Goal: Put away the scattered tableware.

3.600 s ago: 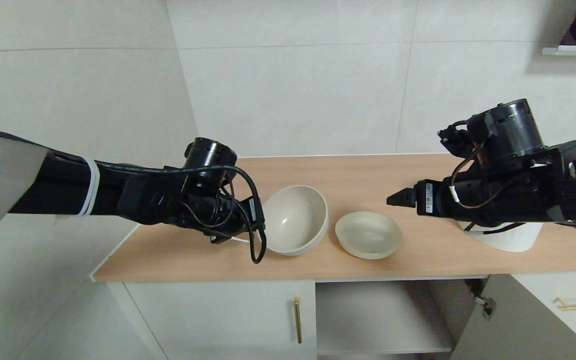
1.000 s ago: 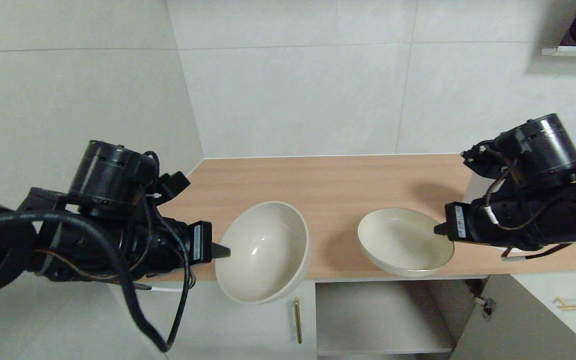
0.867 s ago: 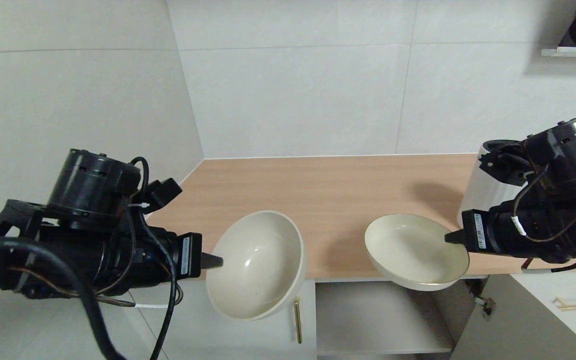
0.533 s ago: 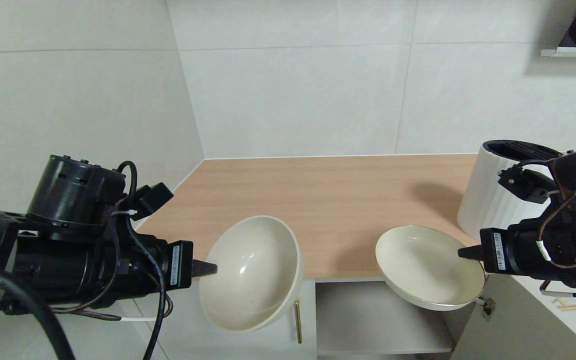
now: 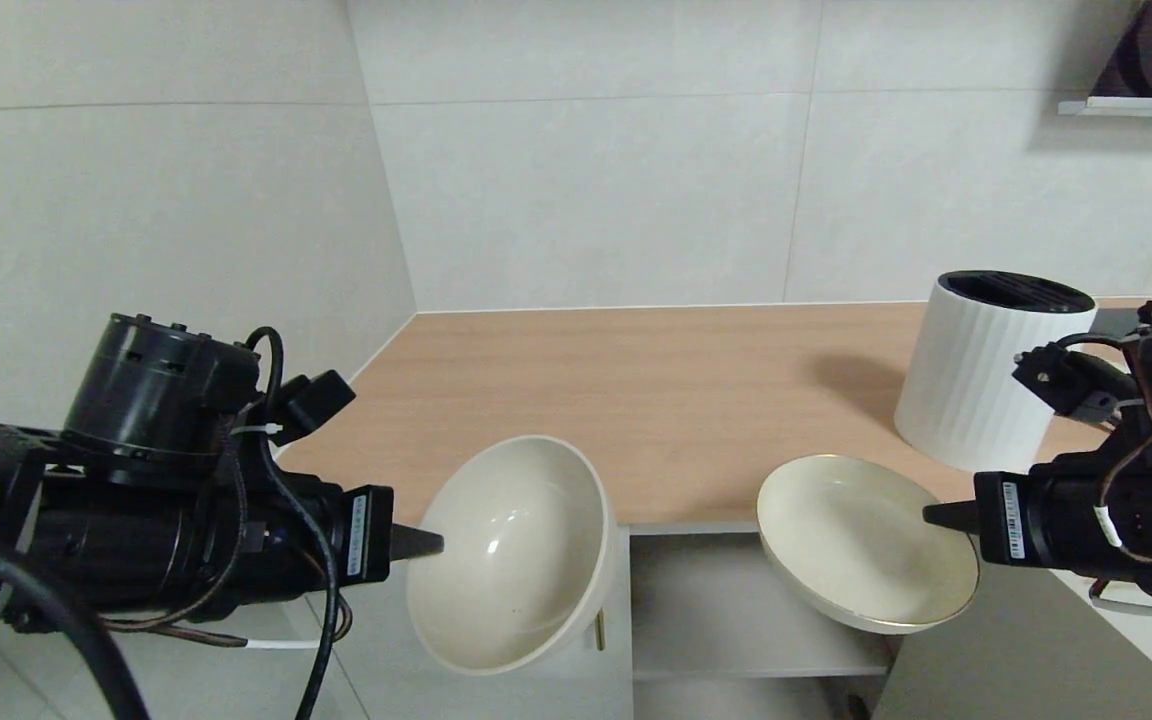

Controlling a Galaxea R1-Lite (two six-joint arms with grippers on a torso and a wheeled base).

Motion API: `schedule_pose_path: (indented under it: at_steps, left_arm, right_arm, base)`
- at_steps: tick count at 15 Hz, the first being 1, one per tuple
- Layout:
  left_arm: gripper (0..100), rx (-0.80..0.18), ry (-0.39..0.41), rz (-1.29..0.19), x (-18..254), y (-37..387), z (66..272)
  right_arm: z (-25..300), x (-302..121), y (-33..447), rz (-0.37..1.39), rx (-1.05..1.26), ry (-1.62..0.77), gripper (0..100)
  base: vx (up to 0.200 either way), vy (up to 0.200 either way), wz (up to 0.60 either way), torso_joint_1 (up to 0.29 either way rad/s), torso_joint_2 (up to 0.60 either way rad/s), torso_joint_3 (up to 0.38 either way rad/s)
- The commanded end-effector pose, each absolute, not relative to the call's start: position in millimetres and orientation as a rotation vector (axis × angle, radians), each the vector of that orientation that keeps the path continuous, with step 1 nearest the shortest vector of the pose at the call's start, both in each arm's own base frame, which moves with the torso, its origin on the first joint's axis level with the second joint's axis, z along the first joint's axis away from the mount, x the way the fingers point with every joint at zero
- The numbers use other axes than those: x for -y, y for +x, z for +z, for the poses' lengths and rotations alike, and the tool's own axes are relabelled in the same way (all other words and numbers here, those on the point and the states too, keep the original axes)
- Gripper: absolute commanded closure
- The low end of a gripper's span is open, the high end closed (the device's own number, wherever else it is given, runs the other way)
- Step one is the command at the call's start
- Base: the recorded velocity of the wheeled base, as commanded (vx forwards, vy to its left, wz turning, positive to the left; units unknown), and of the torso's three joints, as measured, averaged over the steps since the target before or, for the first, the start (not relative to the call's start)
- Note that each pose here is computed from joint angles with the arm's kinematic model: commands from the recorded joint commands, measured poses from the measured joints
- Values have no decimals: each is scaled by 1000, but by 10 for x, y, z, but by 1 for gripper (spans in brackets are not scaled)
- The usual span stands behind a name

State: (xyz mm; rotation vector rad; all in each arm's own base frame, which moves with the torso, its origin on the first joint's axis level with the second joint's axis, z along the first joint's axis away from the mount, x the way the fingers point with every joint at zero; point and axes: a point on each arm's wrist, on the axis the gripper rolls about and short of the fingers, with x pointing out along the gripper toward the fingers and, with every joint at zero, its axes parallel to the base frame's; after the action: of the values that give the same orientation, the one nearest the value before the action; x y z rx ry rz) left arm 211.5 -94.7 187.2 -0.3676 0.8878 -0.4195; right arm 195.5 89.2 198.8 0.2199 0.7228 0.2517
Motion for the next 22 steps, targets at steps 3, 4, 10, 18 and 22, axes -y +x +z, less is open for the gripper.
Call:
schedule_pose_path:
  at_steps: [3, 4, 10, 18, 22]
  left_arm:
    - [100, -901, -363, -415, 955, 2137, 1840]
    - [100, -904, -363, -415, 956, 2138, 1833]
    - [100, -927, -358, -399, 979, 2199, 1769]
    - [100, -931, -360, -397, 983, 2208, 1762]
    - [100, -933, -361, -395, 983, 2207, 1761]
  right_arm:
    - [1933, -907, 1978, 248, -746, 212, 100]
    - [1915, -911, 1988, 246, -753, 210, 100]
    - [1862, -921, 2011, 240, -774, 202, 100]
    - [1855, -924, 2016, 240, -778, 202, 100]
    - [1820, -940, 2051, 236, -787, 200, 100]
  base:
    - [0, 0, 0, 0, 0, 0]
    - [0, 0, 0, 0, 0, 0]
    - [0, 0, 0, -13, 35, 19]
    - [0, 0, 0, -185, 453, 264]
    - [0, 0, 0, -176, 481, 292]
